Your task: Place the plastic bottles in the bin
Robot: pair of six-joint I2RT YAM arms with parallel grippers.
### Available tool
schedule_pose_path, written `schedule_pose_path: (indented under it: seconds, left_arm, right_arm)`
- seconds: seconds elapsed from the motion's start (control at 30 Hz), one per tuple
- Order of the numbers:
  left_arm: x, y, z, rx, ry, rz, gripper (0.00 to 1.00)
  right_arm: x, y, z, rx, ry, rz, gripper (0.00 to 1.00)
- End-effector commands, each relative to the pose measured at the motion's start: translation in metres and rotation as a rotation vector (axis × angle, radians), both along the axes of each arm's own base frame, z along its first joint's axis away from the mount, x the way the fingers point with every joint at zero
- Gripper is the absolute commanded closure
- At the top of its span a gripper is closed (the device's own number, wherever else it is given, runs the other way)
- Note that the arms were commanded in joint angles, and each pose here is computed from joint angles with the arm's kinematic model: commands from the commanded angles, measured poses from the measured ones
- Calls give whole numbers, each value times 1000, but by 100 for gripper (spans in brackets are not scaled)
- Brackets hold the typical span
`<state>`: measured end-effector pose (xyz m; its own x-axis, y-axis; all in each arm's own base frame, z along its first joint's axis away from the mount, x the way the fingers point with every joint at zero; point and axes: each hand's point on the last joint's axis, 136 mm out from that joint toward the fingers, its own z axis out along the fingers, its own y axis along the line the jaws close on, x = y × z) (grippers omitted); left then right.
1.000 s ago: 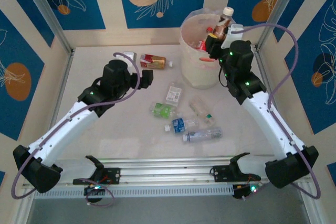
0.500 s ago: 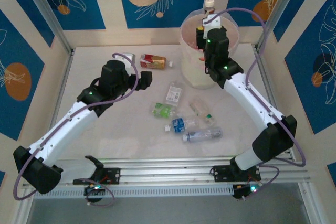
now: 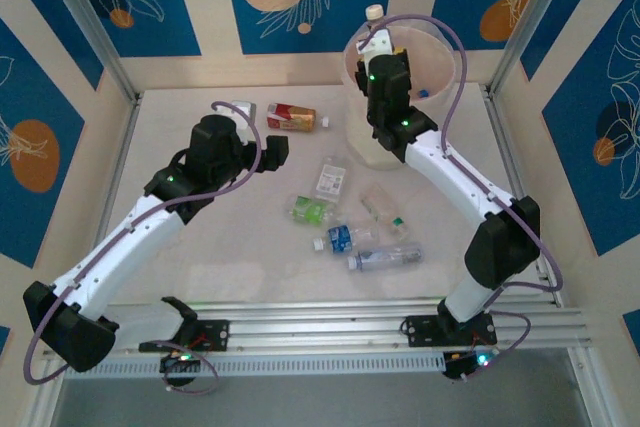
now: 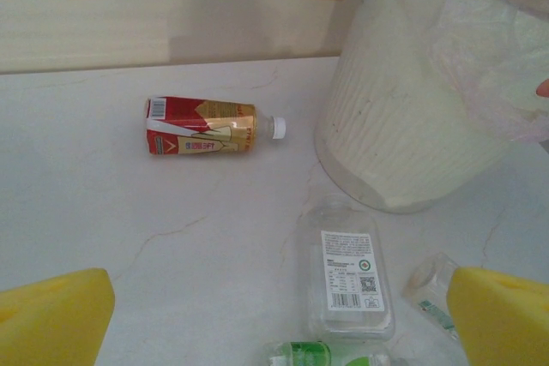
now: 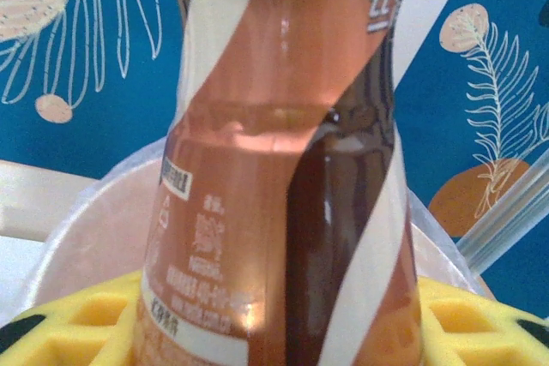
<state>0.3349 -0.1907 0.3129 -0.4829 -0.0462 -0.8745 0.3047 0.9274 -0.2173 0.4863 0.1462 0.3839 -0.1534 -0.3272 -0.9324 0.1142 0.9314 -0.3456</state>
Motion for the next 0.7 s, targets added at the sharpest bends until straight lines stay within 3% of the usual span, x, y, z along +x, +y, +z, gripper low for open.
schedule_pose_path:
  seconds: [0.0, 0.1, 0.27, 0.37, 0.67]
  left_arm:
    - [-4, 7, 6, -14, -11, 8, 0]
    - [-5, 11, 6, -14, -14, 23, 0]
    - [-7, 15, 5, -4, -6, 37, 1]
    - [-7, 16, 3, 3, 5, 43, 0]
    - [-6, 16, 0, 10, 22, 39, 0]
  right_arm:
    - [3, -20, 8, 44, -17, -92, 51]
    - [6, -28, -1, 61, 15, -113, 41]
    - [7, -30, -6, 69, 43, -121, 15]
    - [6, -31, -7, 76, 52, -122, 6]
    - [-5, -30, 2, 112, 71, -110, 3]
